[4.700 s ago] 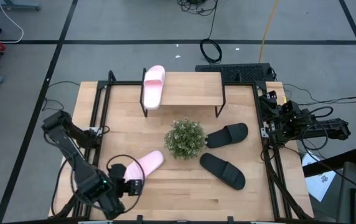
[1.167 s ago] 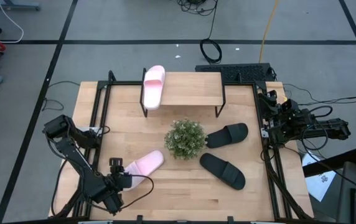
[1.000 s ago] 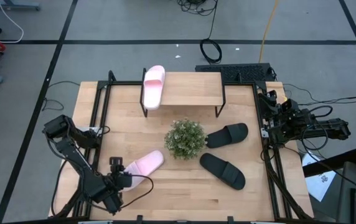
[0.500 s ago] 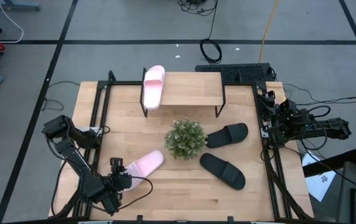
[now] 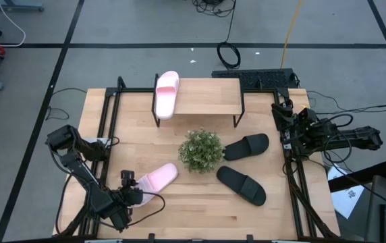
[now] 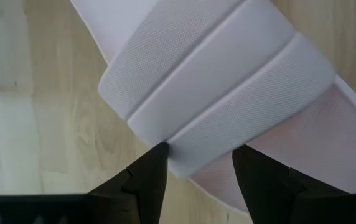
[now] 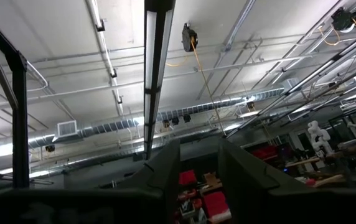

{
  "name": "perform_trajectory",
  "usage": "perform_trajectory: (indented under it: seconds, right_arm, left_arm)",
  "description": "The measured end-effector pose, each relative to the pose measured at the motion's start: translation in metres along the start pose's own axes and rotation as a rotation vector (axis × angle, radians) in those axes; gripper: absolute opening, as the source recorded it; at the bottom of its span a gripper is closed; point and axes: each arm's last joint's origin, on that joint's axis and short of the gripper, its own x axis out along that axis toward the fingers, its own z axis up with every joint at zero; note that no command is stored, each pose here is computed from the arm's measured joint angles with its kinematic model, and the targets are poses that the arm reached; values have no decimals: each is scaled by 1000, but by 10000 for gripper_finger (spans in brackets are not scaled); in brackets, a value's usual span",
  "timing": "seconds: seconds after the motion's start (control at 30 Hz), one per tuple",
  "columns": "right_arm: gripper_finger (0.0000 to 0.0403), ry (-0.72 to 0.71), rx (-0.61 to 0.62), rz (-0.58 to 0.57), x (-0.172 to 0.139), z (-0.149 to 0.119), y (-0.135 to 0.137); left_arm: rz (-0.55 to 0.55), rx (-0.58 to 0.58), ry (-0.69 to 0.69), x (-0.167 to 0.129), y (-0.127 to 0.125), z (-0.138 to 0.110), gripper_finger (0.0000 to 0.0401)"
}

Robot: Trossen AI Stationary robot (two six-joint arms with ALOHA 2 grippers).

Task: Pick and place slides into the shelf
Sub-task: Put the pink slipper on the shelf

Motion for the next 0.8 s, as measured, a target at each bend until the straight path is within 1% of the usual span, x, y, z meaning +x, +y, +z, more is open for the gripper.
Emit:
perform_trajectory:
  seconds: [0.17,0.33,0.57,0.8]
  right_arm:
    - [100,-8,3,1,0,0,0]
    - [100,-8,3,1,2,-1,1]
    - [100,5,-2,0,4,-6,1]
    - [100,34,3,-2,6,-11,1]
  left_arm:
    - [15,12,-25,2,0,0,191]
    - [58,12,-69,4,2,0,191]
    - [74,-5,-89,15,3,-7,191]
    - [134,15,-147,24,6,-11,191]
